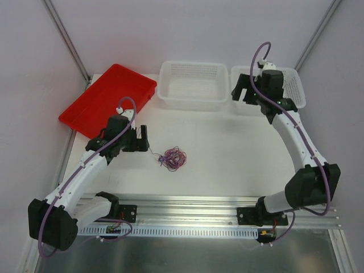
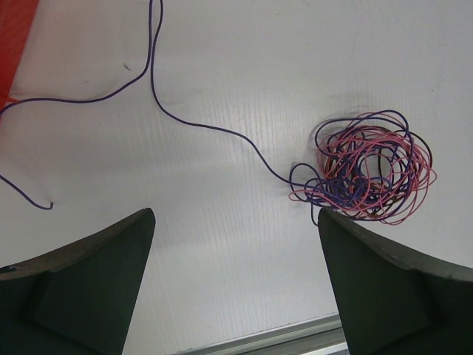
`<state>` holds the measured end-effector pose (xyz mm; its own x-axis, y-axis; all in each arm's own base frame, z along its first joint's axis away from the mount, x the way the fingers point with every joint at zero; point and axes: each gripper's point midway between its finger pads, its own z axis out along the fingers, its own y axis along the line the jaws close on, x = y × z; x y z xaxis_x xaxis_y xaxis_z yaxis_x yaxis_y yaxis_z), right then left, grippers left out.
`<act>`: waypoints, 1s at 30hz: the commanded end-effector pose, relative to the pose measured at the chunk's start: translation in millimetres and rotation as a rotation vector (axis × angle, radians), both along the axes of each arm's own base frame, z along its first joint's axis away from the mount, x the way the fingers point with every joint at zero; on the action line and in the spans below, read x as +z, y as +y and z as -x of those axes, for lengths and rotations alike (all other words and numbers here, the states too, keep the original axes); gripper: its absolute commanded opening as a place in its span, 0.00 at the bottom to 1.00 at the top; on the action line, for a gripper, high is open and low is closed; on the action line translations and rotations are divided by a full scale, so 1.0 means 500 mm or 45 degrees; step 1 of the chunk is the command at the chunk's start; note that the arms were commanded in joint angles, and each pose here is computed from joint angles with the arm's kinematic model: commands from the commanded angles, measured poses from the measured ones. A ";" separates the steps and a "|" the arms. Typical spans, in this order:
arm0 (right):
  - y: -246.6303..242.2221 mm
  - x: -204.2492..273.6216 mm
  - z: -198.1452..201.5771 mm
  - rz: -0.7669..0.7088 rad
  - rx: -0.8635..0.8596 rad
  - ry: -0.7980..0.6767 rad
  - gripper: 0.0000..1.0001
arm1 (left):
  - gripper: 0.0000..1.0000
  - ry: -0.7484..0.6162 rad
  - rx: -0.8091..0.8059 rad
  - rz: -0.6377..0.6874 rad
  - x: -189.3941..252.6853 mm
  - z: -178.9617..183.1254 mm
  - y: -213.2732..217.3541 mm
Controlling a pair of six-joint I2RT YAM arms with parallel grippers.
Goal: Untangle the cables
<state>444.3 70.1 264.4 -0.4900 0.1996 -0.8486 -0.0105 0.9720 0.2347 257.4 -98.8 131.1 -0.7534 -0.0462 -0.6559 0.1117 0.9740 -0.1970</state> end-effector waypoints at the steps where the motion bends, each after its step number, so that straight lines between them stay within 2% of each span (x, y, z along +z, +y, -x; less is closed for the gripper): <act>1: 0.110 -0.053 0.101 -0.110 0.196 0.126 0.99 | 0.93 -0.016 -0.036 0.087 0.017 0.000 -0.025; 3: 0.179 -0.059 0.148 -0.200 0.277 0.148 0.99 | 0.93 0.003 -0.045 0.106 0.014 0.003 -0.031; 7: 0.286 -0.155 0.239 -0.254 0.395 0.294 0.96 | 0.92 0.028 0.004 0.109 0.003 0.001 -0.027; 12: 0.425 -0.230 0.313 -0.366 0.547 0.408 0.95 | 0.92 0.083 0.015 0.127 -0.012 0.003 -0.034; 21: 0.553 -0.355 0.357 -0.338 0.695 0.527 0.93 | 0.91 0.105 0.039 0.108 -0.019 0.004 -0.028; 24: 0.569 -0.398 0.368 -0.344 0.723 0.570 0.89 | 0.91 0.112 0.054 0.105 -0.022 0.003 -0.026; 25: 0.572 -0.406 0.373 -0.347 0.736 0.585 0.87 | 0.91 0.122 0.057 0.098 -0.027 0.003 -0.025; 27: 0.576 -0.424 0.381 -0.348 0.759 0.593 0.74 | 0.91 0.141 0.076 0.100 -0.034 0.005 -0.024; 28: 0.578 -0.427 0.382 -0.352 0.769 0.585 0.61 | 0.91 0.156 0.085 0.105 -0.038 0.006 -0.025; 30: 0.574 -0.431 0.385 -0.336 0.781 0.578 0.45 | 0.91 0.188 0.108 0.132 -0.046 0.011 -0.029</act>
<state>249.1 342.8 36.9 -0.8875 -0.0589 -0.4571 -0.3228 0.7873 0.5254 255.2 -110.7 112.2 -0.8162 -0.1306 -0.5627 0.0361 0.9607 -0.2753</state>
